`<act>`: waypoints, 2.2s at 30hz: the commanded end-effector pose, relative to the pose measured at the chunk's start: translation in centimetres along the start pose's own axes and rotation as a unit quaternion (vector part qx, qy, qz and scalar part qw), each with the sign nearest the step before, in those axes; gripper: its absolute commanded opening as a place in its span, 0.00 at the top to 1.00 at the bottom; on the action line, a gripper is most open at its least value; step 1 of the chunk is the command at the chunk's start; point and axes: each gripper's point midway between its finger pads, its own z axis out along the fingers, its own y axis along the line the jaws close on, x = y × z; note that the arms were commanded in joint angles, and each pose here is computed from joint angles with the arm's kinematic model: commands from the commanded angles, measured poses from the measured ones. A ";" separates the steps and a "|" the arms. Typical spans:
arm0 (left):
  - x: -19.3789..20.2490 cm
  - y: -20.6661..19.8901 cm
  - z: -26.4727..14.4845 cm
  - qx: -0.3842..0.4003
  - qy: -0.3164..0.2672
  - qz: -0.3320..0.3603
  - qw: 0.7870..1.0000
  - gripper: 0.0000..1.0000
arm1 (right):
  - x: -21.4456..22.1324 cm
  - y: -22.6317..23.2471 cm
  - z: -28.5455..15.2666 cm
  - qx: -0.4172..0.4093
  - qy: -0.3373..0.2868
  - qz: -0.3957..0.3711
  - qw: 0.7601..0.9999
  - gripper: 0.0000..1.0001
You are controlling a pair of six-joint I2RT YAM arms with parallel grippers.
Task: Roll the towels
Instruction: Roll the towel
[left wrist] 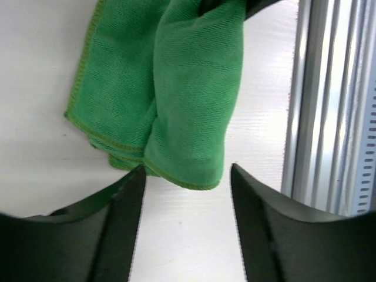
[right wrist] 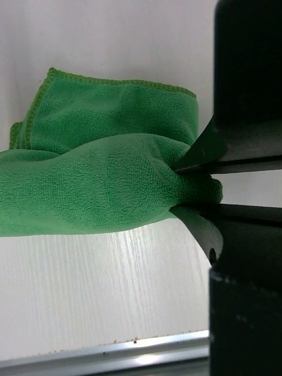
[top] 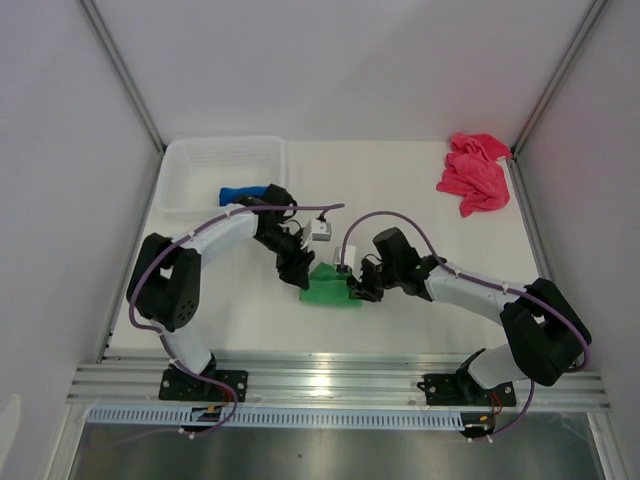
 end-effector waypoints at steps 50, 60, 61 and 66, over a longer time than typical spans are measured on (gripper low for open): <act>0.3 2.1 3.3 -0.087 0.047 -0.132 0.986 0.58 | 2.1 -1.5 -1.4 -0.054 0.015 0.363 0.930 0.99; -1.3 4.3 0.7 -0.142 0.042 -0.089 0.985 0.47 | 3.8 -3.0 -0.8 -0.043 0.044 0.395 0.917 0.97; -1.6 4.2 0.1 -0.147 0.036 -0.082 0.985 0.47 | 3.9 -3.1 -0.8 -0.041 0.044 0.398 0.916 0.97; -3.4 4.6 -3.4 -0.186 0.004 -0.002 0.982 0.45 | 3.8 -3.7 -1.0 -0.032 0.038 0.396 0.917 0.97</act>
